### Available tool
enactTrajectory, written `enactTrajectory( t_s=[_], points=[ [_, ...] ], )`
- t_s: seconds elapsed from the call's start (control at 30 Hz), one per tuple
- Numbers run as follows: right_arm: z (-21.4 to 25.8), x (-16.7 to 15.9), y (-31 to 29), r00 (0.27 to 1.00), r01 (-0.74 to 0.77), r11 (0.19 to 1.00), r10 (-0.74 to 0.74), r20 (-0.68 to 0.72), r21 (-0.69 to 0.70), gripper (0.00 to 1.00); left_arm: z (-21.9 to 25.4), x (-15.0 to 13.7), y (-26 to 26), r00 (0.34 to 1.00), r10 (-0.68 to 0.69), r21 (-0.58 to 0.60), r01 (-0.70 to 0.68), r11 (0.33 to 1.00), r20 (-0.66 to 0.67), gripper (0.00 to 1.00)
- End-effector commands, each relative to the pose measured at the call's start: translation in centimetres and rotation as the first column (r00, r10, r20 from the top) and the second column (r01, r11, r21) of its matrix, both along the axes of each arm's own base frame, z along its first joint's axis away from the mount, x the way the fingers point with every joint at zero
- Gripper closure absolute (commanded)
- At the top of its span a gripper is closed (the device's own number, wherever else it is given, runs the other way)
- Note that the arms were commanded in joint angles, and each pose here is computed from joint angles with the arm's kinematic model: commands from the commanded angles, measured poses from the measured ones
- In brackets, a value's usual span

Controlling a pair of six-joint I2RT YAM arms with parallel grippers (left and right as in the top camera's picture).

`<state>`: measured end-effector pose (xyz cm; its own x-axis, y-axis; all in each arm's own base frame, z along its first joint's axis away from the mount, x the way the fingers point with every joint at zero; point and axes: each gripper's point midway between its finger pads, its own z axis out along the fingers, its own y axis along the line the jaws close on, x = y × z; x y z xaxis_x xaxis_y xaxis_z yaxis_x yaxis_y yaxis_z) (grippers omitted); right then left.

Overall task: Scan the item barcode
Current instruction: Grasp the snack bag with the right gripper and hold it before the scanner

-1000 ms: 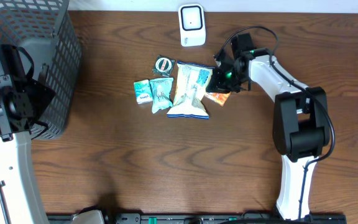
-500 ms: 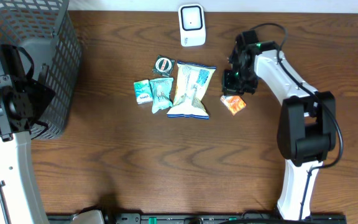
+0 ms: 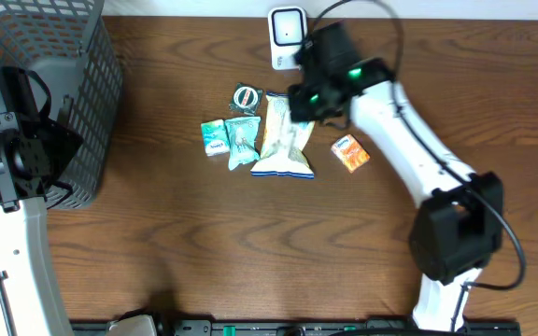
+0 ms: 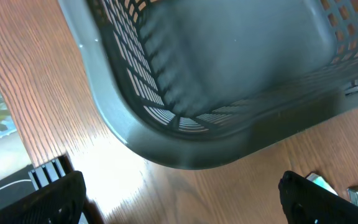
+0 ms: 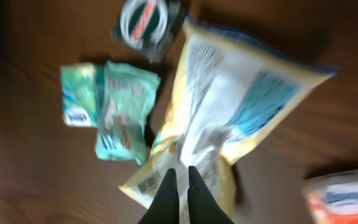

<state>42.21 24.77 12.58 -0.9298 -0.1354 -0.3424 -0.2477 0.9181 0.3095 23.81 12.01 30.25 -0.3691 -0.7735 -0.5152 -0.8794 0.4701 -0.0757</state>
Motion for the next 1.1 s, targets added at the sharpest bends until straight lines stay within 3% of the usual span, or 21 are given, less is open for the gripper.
enactTrajectory(
  t_s=[0.0, 0.17, 0.4, 0.6, 0.73, 0.87, 1.07],
  points=[
    [-4.7, -0.9, -0.7, 0.996, 0.053, 0.985, -0.064, -0.063, -0.161, 0.99, 0.1, -0.3, 0.2, 1.000, 0.017, 0.007, -0.017, 1.000, 0.005, 0.02],
    [-9.1, -4.4, -0.6, 0.976, -0.015, 0.965, -0.043, -0.214, -0.263, 0.99, 0.1, -0.3, 0.2, 1.000, 0.017, 0.007, -0.017, 1.000, 0.005, 0.03],
    [-5.8, -6.8, -1.4, 0.967, -0.039, 0.957, -0.037, -0.254, -0.286, 0.99, 0.1, -0.3, 0.2, 1.000, 0.017, 0.007, -0.017, 1.000, 0.005, 0.02],
    [0.9, -5.6, -0.8, 0.996, 0.005, 0.983, -0.022, -0.089, -0.186, 0.99, 0.1, -0.3, 0.2, 1.000, 0.018, 0.007, -0.018, 1.000, 0.005, 0.02],
    [2.9, -3.8, 1.2, 1.000, 0.007, 0.994, -0.003, 0.029, -0.112, 0.97, 0.1, -0.3, 0.2, 1.000, 0.017, 0.007, -0.017, 1.000, 0.005, 0.02],
    [0.8, -3.1, 1.8, 1.000, 0.003, 0.991, 0.000, 0.023, -0.132, 0.98, 0.1, -0.3, 0.2, 1.000, 0.017, 0.007, -0.017, 1.000, 0.005, 0.03],
    [-7.0, -5.2, 2.0, 0.987, -0.059, 0.969, 0.021, -0.160, -0.239, 0.99, 0.1, -0.3, 0.2, 1.000, 0.017, 0.007, -0.017, 1.000, 0.005, 0.02]
  ],
)
